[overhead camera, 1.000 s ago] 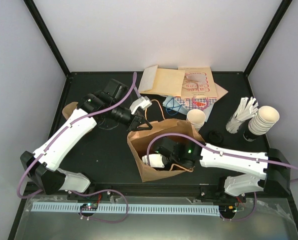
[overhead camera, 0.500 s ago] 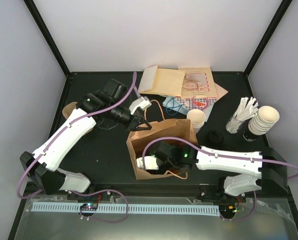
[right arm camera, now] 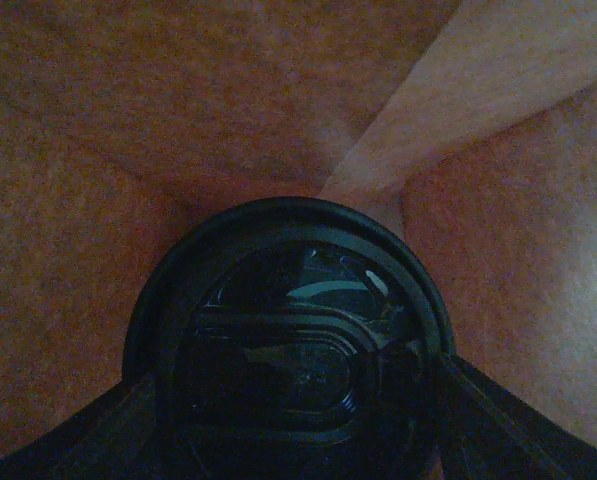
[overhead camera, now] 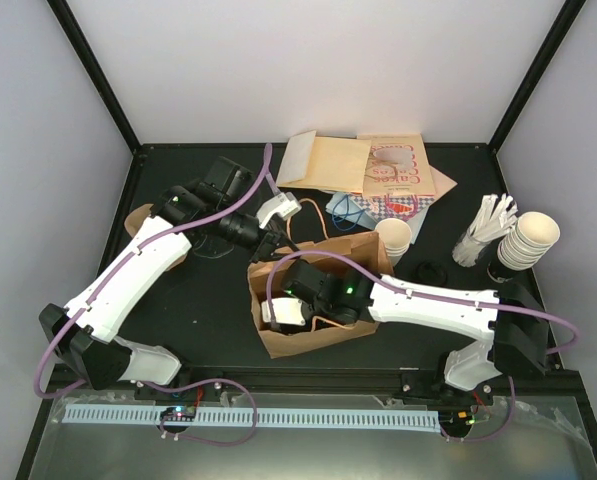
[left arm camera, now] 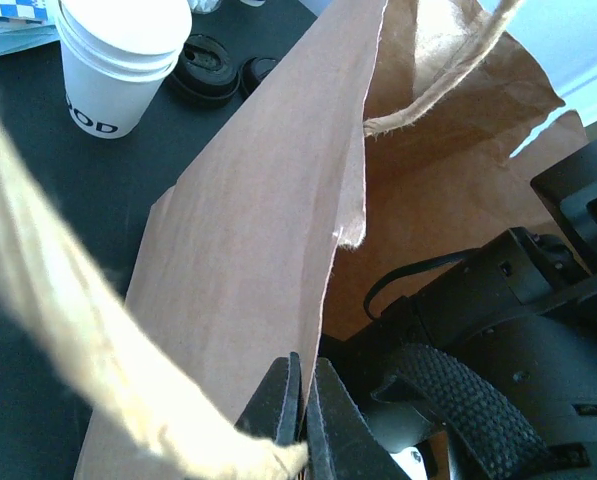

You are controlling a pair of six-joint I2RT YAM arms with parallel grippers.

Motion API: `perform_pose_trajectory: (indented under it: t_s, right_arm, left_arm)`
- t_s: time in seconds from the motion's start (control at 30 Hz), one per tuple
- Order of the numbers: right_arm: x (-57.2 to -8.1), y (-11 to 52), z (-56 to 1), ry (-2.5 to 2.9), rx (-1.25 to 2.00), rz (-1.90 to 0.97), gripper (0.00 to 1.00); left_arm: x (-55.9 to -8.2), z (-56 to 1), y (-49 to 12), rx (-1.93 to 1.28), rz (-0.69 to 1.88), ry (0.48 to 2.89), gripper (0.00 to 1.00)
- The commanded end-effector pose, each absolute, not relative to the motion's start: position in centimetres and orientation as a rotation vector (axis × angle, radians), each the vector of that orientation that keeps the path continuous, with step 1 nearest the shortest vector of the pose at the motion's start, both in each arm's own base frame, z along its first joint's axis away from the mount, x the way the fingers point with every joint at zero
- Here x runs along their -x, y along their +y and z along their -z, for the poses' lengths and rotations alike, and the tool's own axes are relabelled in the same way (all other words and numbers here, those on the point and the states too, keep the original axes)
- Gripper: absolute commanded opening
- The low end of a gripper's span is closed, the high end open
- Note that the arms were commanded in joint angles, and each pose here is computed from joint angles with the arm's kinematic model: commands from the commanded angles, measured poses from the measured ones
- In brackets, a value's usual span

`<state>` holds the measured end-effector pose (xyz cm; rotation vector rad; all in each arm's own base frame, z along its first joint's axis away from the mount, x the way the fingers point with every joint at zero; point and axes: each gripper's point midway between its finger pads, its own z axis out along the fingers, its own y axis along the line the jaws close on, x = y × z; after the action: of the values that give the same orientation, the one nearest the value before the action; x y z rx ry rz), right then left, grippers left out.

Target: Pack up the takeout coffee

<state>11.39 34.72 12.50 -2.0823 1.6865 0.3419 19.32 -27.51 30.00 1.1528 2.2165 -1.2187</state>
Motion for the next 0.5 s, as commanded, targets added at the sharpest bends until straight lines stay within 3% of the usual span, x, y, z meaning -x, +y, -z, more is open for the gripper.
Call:
perform_pose_trajectory:
  t_s: [0.0, 0.17, 0.3, 0.47]
  right_arm:
    - [-9.5, 26.9, -5.0, 1.988, 2.351, -0.035, 0.46]
    - [-10.3, 26.2, -5.1, 1.969, 2.303, 0.055, 0.47]
    - [-9.9, 27.2, -6.4, 1.936, 2.216, -0.089, 0.49]
    - [-9.2, 27.3, -6.7, 2.102, 2.243, -0.279, 0.44]
  left_arm:
    - [-18.9, -30.8, -27.0, -1.166, 1.214, 2.194, 0.02]
    - [-19.0, -30.8, -26.9, -1.166, 1.205, 2.191, 0.02]
    - [-18.9, -30.9, -26.8, -1.17, 1.199, 2.186, 0.02]
    - [-18.8, -31.0, -26.7, -1.172, 1.2, 2.183, 0.02]
